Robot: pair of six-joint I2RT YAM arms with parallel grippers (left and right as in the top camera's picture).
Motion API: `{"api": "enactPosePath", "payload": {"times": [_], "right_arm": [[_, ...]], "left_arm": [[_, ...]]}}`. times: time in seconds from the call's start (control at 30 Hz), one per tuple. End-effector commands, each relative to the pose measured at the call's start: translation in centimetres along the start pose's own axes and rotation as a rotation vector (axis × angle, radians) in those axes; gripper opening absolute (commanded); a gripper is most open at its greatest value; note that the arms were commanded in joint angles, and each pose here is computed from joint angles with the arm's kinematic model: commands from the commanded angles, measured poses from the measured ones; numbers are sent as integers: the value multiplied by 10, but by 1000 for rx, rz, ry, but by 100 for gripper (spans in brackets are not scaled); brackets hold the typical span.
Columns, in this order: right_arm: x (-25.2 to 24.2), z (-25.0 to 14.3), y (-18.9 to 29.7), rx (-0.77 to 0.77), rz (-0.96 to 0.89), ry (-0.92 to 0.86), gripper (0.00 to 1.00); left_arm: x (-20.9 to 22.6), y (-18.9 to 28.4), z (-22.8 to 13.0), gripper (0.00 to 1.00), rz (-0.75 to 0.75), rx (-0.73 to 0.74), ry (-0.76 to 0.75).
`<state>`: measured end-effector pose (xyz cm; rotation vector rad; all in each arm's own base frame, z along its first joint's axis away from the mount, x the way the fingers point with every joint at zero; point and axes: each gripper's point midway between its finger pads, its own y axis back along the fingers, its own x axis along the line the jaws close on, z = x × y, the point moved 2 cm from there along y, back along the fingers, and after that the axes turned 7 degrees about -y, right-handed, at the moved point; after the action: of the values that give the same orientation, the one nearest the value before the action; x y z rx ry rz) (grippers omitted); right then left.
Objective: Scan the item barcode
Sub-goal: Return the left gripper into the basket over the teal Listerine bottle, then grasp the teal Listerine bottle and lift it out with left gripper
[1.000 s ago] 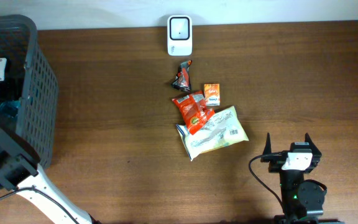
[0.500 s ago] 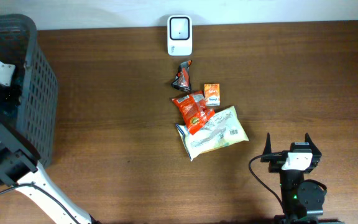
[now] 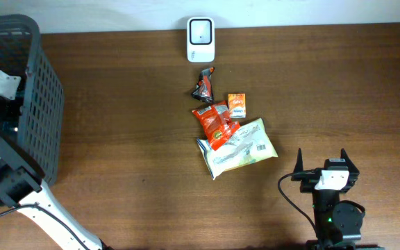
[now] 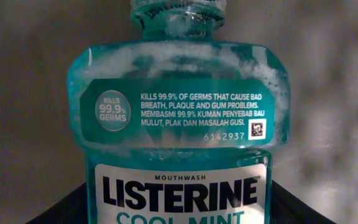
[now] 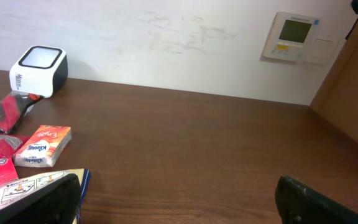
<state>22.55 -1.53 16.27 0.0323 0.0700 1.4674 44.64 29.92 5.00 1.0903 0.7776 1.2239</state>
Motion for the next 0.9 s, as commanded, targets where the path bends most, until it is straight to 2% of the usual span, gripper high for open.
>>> {"api": "enactPosePath", "payload": {"times": [0.0, 0.3, 0.53, 0.67, 0.73, 0.87], "right_arm": [[1, -4, 0, 6, 0, 8, 98], [1, -4, 0, 6, 0, 8, 98], [1, -4, 0, 6, 0, 8, 98], [1, -4, 0, 6, -1, 8, 98], [1, -4, 0, 6, 0, 8, 98], [1, -4, 0, 6, 0, 8, 98]], "left_arm": [[-7, -23, -20, 65, -38, 78, 14], [1, 6, -5, 63, 11, 35, 154], [3, 76, 29, 61, 57, -120, 126], [-6, 131, 54, 49, 65, -255, 92], [-7, 157, 60, 46, 94, -295, 99], [-13, 195, 70, 49, 127, -369, 74]]}}
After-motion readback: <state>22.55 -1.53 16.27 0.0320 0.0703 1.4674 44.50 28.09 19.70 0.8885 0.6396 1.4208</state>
